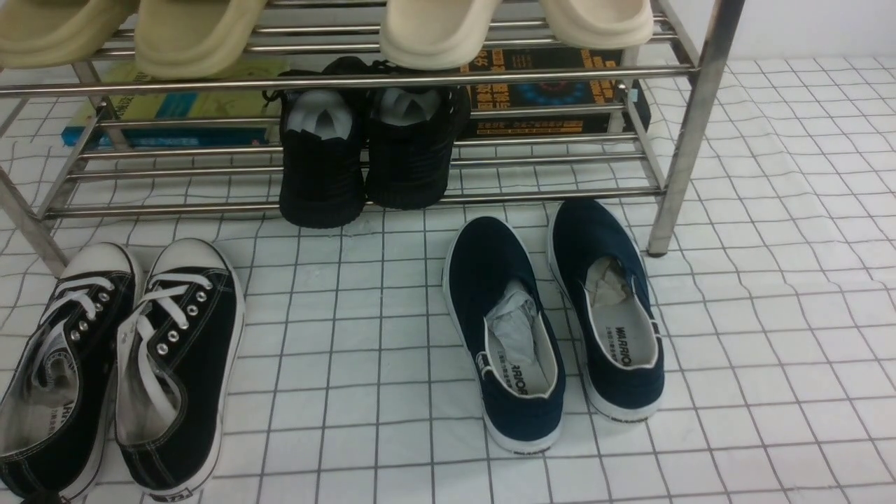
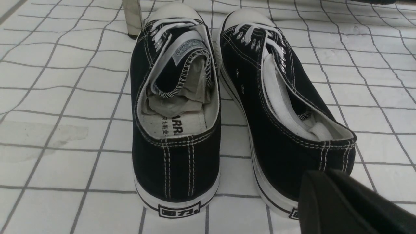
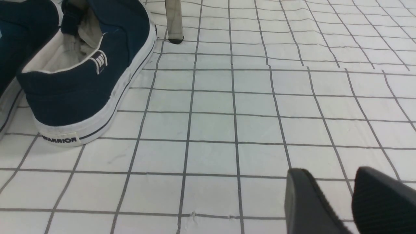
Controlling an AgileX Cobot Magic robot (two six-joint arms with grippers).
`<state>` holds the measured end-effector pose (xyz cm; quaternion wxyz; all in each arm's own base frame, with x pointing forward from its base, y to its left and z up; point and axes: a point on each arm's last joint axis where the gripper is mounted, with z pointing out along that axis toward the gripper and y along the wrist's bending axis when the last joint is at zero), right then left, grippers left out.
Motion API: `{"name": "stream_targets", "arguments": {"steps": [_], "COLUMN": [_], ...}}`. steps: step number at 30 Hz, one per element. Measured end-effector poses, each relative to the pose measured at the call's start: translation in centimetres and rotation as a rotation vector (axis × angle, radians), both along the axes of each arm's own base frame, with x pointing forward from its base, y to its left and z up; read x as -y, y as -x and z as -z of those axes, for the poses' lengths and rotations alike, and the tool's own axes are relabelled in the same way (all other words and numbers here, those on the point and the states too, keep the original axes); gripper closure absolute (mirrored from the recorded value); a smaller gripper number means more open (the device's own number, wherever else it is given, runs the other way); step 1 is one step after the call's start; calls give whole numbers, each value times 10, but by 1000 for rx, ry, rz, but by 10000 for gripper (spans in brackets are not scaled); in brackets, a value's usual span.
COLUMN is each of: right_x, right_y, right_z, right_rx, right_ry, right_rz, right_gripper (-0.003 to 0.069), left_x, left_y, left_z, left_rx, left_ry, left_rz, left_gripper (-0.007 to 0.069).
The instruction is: Take the shoes off the shelf with your hand from the white checkered tablecloth.
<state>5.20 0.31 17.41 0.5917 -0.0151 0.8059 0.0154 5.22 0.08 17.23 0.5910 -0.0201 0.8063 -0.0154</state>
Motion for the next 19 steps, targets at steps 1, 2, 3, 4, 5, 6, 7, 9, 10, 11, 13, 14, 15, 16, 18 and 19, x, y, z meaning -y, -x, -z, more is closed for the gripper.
{"name": "stream_targets", "arguments": {"steps": [1,2,3,4,5,6,7,9,10,11,13,14,15,16,18,19], "right_x": [0,0,0,0,0,0,0,0,0,0,0,0,0,0,0,0], "right_y": [0,0,0,0,0,0,0,0,0,0,0,0,0,0,0,0], "right_z": [0,0,0,0,0,0,0,0,0,0,0,0,0,0,0,0], "right_rx": [0,0,0,0,0,0,0,0,0,0,0,0,0,0,0,0], "right_ry": [0,0,0,0,0,0,0,0,0,0,0,0,0,0,0,0], "right_rz": [0,0,0,0,0,0,0,0,0,0,0,0,0,0,0,0], "right_gripper": [420,420,420,420,420,420,420,420,420,420,420,420,420,420,420,420], "left_x": [0,0,0,0,0,0,0,0,0,0,0,0,0,0,0,0], "left_y": [0,0,0,0,0,0,0,0,0,0,0,0,0,0,0,0], "left_z": [0,0,0,0,0,0,0,0,0,0,0,0,0,0,0,0], "left_rx": [0,0,0,0,0,0,0,0,0,0,0,0,0,0,0,0], "left_ry": [0,0,0,0,0,0,0,0,0,0,1,1,1,1,1,1], "left_rz": [0,0,0,0,0,0,0,0,0,0,0,0,0,0,0,0], "left_gripper": [585,585,585,585,585,585,585,585,582,582,580,578,576,576,574,573]}}
